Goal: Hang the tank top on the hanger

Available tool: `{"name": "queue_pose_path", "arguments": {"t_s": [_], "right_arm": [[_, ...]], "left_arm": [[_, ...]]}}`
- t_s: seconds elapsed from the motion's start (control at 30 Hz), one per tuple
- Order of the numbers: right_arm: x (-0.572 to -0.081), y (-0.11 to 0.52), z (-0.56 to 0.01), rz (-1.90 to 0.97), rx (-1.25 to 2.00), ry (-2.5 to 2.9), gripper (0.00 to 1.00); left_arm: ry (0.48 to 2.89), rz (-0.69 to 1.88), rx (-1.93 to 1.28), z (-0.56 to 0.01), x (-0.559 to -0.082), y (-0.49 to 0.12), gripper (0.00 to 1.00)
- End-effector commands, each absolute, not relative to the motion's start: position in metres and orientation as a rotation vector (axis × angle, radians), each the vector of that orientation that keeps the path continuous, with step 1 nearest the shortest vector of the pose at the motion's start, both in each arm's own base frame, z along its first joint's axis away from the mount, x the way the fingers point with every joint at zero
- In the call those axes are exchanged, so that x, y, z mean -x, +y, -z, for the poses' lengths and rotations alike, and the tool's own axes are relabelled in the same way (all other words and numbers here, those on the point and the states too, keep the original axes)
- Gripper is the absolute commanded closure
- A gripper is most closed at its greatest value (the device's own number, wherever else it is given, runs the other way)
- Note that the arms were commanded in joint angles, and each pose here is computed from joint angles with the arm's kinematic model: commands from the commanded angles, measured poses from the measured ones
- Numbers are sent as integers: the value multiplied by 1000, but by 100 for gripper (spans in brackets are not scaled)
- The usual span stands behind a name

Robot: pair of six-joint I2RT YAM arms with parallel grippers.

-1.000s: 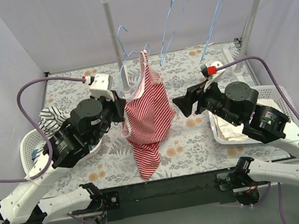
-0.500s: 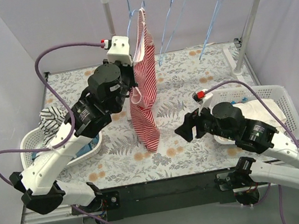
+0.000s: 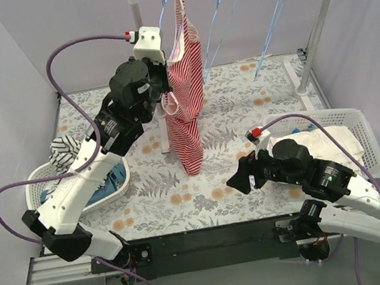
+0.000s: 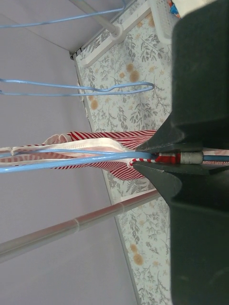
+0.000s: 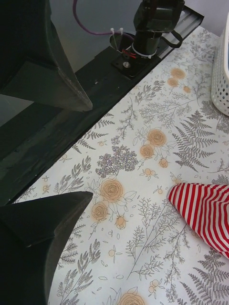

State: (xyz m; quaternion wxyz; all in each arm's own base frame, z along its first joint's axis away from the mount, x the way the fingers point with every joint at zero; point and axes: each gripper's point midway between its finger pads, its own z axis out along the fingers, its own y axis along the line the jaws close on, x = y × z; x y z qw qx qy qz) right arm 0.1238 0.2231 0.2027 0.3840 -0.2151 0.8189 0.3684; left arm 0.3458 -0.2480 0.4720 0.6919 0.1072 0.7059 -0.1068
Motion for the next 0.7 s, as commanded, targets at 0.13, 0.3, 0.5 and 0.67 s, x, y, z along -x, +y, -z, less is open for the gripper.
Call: {"name": "queue_pose_path", "arguments": {"t_s": [0.13,0.3,0.5,0.67], "right_arm": [[-120,228,-196,-951,604,2101,25],[-118,232,-198,-956,646,2101,25],[-120,236,-205,-954,661,2109,25],[-124,237,-208,-943,653,2097,25]], "left_arm": [[1531,380,-239,-502,-363,-245,100],[1554,401,-252,-495,-384,-250,100],[1619,414,-221,-474,-407,-243,100],[1661,429,-203,-454,-417,-233,100]]}}
